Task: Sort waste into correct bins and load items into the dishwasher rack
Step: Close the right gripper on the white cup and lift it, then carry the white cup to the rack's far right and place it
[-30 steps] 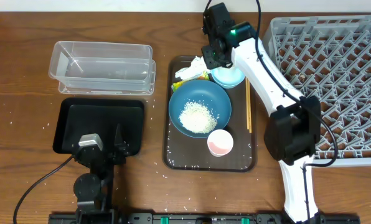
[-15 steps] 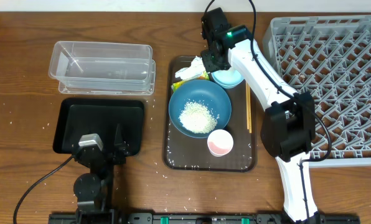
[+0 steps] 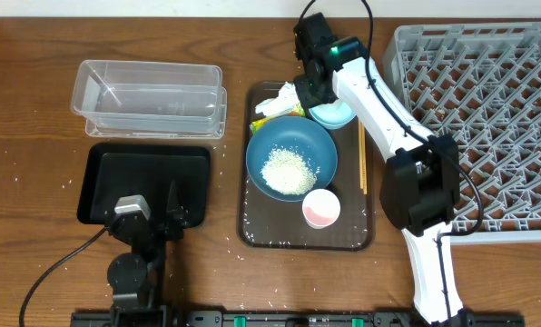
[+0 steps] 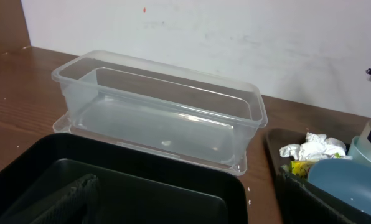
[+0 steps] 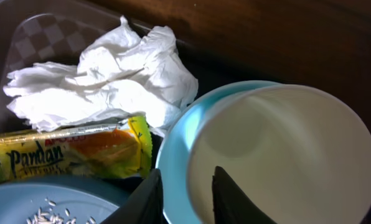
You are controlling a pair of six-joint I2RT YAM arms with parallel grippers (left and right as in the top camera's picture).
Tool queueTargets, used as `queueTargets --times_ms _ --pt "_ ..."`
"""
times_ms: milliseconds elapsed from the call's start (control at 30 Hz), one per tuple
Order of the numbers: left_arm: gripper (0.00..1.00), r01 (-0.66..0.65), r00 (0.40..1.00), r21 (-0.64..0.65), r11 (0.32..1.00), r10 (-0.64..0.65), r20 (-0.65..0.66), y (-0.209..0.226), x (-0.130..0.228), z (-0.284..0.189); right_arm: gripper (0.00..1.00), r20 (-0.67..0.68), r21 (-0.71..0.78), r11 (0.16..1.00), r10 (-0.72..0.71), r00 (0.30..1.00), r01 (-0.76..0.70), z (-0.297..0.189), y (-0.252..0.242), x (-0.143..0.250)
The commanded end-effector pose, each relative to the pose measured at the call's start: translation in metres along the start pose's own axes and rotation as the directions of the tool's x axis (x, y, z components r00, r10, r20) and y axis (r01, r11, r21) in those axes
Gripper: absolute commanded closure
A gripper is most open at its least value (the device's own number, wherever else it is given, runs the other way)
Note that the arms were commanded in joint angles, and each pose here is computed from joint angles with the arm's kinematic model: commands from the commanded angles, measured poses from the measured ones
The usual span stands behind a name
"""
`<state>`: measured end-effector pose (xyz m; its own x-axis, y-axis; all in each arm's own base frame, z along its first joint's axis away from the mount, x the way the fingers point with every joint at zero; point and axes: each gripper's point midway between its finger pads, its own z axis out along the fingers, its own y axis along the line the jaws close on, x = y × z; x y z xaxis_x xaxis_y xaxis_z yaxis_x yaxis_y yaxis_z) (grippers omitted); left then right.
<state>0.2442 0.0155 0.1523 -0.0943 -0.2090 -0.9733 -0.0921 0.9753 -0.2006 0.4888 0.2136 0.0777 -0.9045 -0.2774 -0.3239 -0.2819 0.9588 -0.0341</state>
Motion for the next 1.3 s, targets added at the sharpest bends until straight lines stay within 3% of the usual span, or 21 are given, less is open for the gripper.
queueTargets --times_ms 0,233,567,800,967,1267 --pt "0.08 0.01 0.999 -0.039 0.999 -0.011 -0.044 0.009 0.016 0.001 0.81 -0.018 0.01 1.0 0.0 1.0 0.0 0.006 0.002 0.005" --pt "0.08 0.01 0.999 -0.039 0.999 -0.011 -0.044 0.009 0.016 0.001 0.99 -0.005 0.009 1.0 0.002 1.0 -0.002 0.0 0.001 0.001" --pt "0.08 0.01 0.999 -0.039 0.999 -0.011 -0.044 0.009 0.016 0.001 0.99 0.155 0.003 0.998 0.069 0.986 -0.07 -0.086 -0.033 -0.026" --pt "0.08 0.01 0.999 -0.039 0.999 -0.011 -0.044 0.009 0.016 0.001 0.99 0.301 0.007 0.981 0.183 0.936 -0.194 -0.167 -0.1 -0.034" --pt "0.08 0.01 0.999 -0.039 0.999 -0.011 -0.044 0.009 0.016 0.001 0.99 0.324 -0.053 0.953 0.3 0.897 -0.299 -0.198 -0.156 -0.02" --pt "0.08 0.01 0.999 -0.039 0.999 -0.011 -0.044 0.009 0.016 0.001 0.99 0.247 -0.362 0.804 0.57 0.783 -0.471 -0.209 -0.261 0.022"
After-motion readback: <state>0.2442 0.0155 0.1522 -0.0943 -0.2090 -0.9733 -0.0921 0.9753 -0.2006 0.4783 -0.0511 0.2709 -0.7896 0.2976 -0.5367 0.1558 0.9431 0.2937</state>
